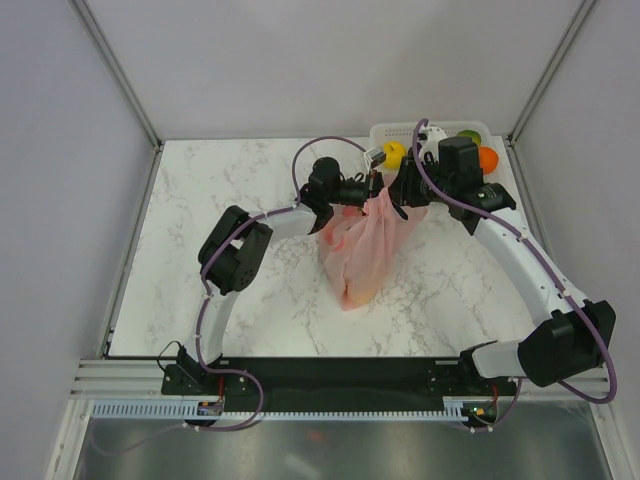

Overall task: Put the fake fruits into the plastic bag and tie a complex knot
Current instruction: Tie the plastic bag at the center of the board.

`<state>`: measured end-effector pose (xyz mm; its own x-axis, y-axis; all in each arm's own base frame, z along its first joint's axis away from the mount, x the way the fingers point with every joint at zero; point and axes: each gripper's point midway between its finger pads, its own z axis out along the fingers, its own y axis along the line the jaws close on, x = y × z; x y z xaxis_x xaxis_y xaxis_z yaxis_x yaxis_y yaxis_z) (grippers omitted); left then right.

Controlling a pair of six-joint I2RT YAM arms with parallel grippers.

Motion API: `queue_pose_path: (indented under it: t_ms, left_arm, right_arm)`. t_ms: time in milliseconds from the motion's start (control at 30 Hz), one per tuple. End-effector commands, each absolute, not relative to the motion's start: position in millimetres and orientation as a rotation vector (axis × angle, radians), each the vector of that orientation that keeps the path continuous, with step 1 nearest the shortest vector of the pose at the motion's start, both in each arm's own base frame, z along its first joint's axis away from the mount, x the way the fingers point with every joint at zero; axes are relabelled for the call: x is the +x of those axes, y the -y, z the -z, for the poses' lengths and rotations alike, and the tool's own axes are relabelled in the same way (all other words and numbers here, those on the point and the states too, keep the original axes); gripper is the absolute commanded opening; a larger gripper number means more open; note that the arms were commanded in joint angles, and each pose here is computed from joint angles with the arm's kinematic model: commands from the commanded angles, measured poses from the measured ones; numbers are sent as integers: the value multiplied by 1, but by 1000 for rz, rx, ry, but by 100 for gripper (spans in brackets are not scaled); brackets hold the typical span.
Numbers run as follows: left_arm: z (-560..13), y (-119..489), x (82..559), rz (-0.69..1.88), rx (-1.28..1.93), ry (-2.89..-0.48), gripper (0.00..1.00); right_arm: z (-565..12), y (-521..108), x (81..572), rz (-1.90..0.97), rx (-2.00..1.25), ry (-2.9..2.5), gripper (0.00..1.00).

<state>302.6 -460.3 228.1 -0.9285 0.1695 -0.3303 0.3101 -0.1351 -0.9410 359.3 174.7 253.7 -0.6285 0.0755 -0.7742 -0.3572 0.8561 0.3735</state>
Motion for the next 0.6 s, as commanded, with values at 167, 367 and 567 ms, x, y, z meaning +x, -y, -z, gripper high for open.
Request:
queue_pose_path:
  t_ms: [167,367,567]
  left_arm:
    - [-238,465,285,2236,705,-1938,2]
    - [-240,470,295,2224,639,-1930,2]
    - [-243,473,304,2212,571,-1903,2]
  right_arm:
    - [-282,-178,374,-631,-208,-2052,51]
    - [-280,-166,364,-599,-121,-2064,55]
    - [-276,-152,350,-554,-63,-2089,53]
